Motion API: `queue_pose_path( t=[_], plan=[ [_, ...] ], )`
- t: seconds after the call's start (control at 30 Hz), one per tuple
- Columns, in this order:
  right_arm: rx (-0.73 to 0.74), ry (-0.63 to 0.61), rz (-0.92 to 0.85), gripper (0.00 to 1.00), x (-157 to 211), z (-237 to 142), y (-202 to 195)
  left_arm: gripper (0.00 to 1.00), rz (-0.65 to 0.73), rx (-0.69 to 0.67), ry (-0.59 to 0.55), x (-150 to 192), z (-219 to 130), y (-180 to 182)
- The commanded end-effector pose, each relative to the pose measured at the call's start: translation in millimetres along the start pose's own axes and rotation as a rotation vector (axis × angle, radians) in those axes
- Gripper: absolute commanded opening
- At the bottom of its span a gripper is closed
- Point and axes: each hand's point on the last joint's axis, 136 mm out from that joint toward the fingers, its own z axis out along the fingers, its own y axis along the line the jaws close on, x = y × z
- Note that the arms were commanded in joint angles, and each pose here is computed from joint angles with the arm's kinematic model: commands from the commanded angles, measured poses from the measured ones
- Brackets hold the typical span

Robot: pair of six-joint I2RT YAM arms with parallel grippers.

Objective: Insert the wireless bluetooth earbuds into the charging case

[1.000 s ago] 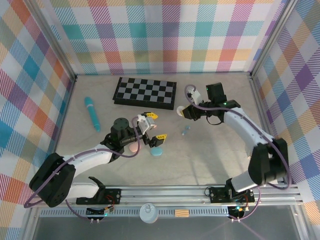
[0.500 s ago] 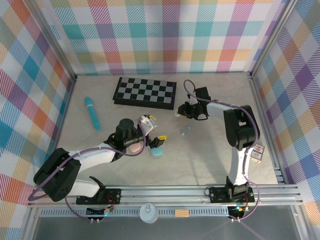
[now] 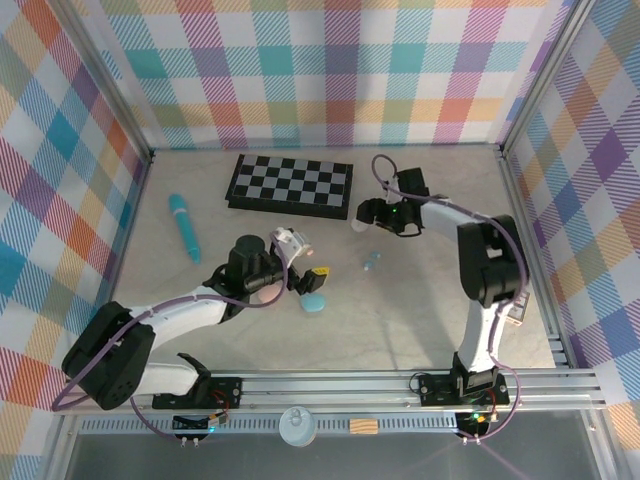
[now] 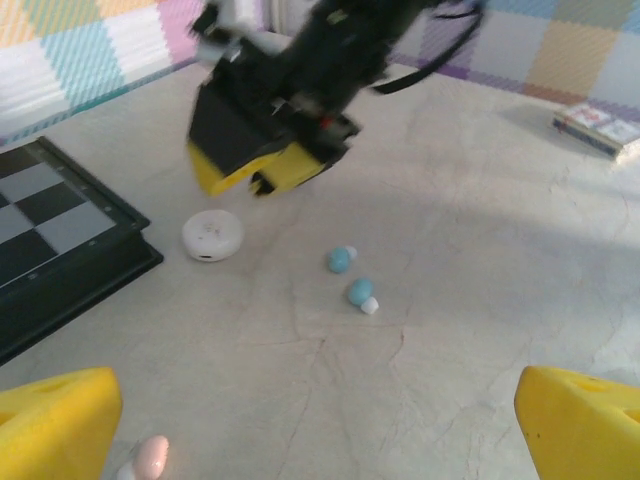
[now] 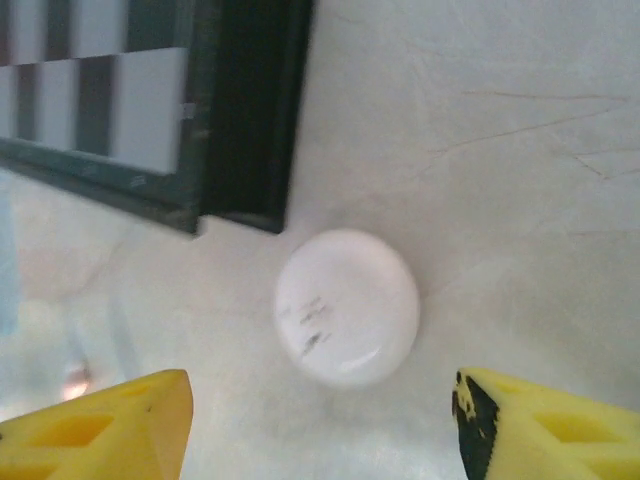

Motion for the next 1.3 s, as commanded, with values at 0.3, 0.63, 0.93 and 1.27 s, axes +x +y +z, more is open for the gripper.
queue_pose_path(
  t=[0.3,0.63,0.93,1.27],
  plan=[
    [-0.243,0.003,-1.146,0.89,99,-72,122,1.0,-0.421,-0.294,-0.078,-3,-44,83],
    [-0.432,0.243,-1.454,0.93,215,-38,152,1.0,-0.562,-0.518,-0.104,7,-83,121],
    [-0.392,0.366,-1.492,0.89,235,6,133,1.0,-0.537,-0.545,-0.097,3,-92,120],
    [-0.358,0.401,-1.49,0.71,239,33,127,1.0,-0.531,-0.539,-0.088,6,-90,120]
  ],
)
